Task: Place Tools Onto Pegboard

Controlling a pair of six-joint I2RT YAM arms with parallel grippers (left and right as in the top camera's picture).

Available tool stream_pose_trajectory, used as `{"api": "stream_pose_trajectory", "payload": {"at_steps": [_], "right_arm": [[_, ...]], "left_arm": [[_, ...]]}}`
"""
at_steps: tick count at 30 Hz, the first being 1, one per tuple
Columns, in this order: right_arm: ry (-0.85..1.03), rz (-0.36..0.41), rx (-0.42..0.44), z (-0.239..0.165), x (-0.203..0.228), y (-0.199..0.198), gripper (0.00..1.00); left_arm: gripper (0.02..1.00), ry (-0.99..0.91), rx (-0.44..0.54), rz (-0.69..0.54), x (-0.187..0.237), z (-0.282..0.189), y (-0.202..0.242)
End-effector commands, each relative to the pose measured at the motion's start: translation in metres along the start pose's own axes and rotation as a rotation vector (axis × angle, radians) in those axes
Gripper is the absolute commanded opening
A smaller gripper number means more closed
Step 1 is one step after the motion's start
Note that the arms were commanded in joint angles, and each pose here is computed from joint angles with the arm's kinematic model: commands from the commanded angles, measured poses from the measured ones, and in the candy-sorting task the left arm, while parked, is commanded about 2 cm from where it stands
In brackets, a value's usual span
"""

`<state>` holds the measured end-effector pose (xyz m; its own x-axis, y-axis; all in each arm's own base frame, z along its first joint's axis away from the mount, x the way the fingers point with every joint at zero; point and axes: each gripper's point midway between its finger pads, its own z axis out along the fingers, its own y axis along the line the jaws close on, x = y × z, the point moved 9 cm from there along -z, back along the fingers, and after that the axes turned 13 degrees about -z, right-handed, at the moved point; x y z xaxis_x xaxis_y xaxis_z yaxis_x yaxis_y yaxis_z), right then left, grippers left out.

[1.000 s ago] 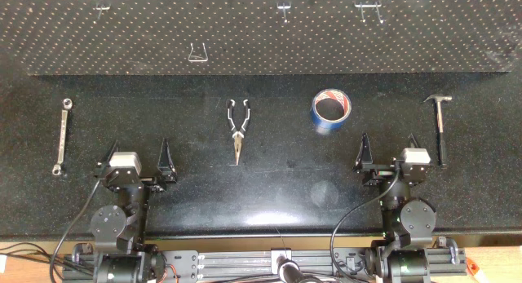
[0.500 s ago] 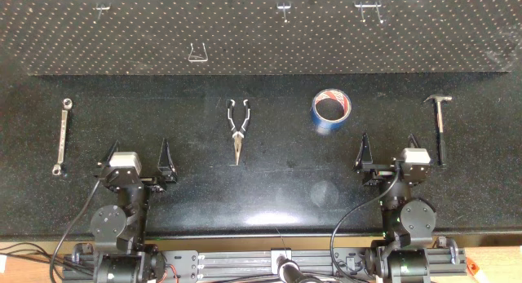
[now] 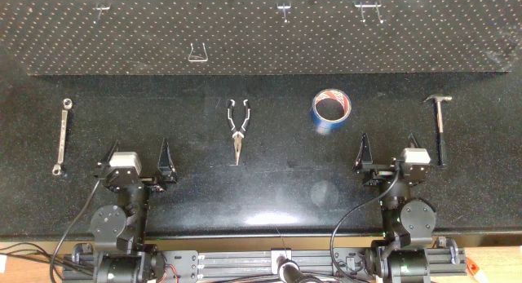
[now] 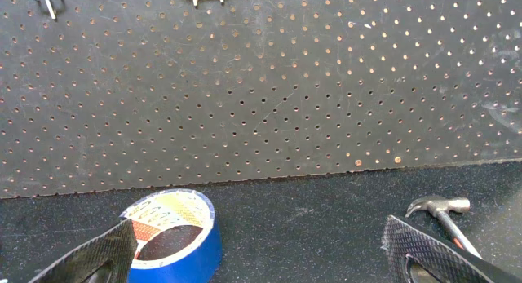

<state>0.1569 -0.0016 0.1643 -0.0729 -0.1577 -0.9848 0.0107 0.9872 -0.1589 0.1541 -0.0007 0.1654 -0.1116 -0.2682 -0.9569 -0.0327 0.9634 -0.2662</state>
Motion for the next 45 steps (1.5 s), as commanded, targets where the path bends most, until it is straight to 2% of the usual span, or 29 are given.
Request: {"api": "stream_pose_trajectory", "payload": {"at_steps": [1,41,45], "right_arm": [[-0.002,-0.008,0.013,-0.001,0.000,-0.001,0.980],[-0.002,-0.008,0.013,-0.001,0.000,-0.001,0.980],[-0.002,-0.008,0.013,-0.001,0.000,-0.001,0.980]], "left_arm": [[0.996,0.005,0.008,0.006,0.001,0.000,0.000],[0.996,0.015,0.012,0.006,0.001,0.001,-0.001],[0.996,0.084,-0.006,0.006,-0.015,0.006,-0.005]]}}
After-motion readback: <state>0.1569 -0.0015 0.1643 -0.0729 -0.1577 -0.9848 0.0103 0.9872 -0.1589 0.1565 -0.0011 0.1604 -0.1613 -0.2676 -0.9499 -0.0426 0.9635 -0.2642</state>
